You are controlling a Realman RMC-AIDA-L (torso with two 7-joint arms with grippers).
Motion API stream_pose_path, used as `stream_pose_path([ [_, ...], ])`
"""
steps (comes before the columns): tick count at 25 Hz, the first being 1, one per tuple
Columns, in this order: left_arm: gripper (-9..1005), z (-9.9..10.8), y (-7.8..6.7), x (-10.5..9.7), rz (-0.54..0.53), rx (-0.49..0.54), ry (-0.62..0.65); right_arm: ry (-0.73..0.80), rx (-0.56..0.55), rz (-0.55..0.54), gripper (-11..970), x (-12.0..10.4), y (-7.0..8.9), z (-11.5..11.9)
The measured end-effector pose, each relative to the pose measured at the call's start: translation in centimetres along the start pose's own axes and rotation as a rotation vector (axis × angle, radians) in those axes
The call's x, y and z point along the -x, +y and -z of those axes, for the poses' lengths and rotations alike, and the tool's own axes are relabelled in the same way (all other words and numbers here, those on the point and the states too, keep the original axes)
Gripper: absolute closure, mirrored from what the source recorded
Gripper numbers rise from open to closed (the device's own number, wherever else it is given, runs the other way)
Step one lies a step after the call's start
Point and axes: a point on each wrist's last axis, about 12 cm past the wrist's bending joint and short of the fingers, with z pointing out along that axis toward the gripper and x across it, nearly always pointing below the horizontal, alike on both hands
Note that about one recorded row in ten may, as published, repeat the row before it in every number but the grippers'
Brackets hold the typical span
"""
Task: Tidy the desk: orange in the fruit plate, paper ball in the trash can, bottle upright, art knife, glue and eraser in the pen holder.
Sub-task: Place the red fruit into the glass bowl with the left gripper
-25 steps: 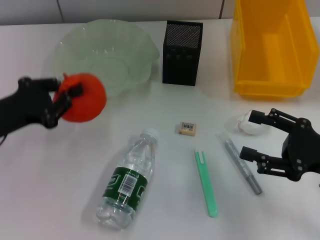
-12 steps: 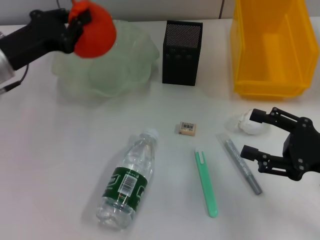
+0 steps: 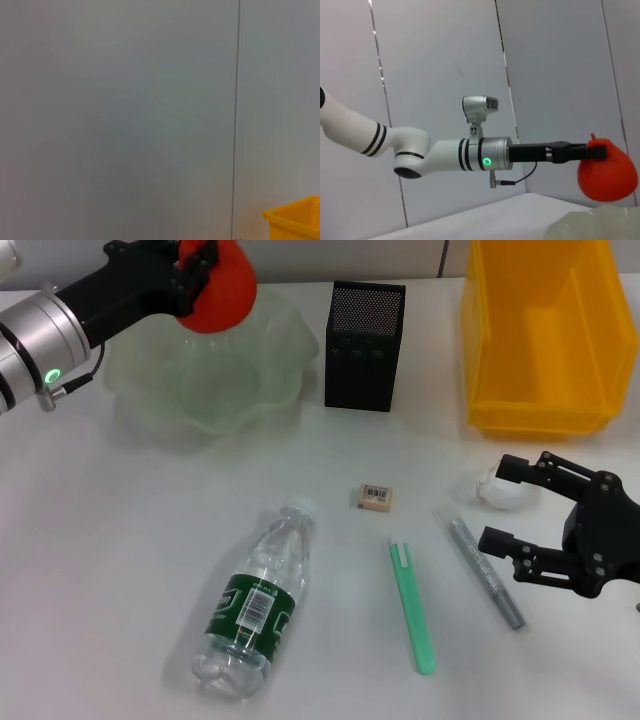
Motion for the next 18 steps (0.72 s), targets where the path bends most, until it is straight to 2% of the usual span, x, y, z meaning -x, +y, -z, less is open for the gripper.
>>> stream_pose_path([
  [3, 874, 0.9, 0.0, -0.1, -0.002, -0.020, -0.018, 0.002, 0.002, -0.021, 121, 0.2, -0.1, 0.1],
  [4, 870, 2.2, -0.1, -0.1, -0.019, -0.051, -0.034, 0.011, -0.001, -0.047, 121, 0.5, -0.3, 0.2],
  [7, 653, 3.7, -0.2, -0.2, -0.041, -0.081, -0.048, 0.027, -0.007, -0.069, 121, 1.0, -0.8, 0.5],
  [9, 572, 5.3, -0.1, -0.1, -0.046, -0.081, -0.089, 0.048, -0.009, -0.081, 121, 1.9, -1.4, 0.7],
  [11, 491, 5.1, 0.0, 0.3, -0.044, -0.075, -0.107, 0.055, -0.003, -0.083, 121, 2.4, -1.7, 0.7],
  [13, 404, 3.7, 0.0, 1.2, -0.061, -0.091, -0.111, 0.064, 0.008, -0.099, 121, 2.9, -2.0, 0.5],
  [17, 220, 3.6, -0.6, 1.4, -0.071, -0.135, -0.122, 0.087, 0.009, -0.143, 121, 4.0, -2.5, 0.8],
  [18, 215, 3.6, -0.6, 1.4, -0.071, -0.135, -0.122, 0.104, 0.004, -0.155, 121, 4.7, -2.7, 1.0],
])
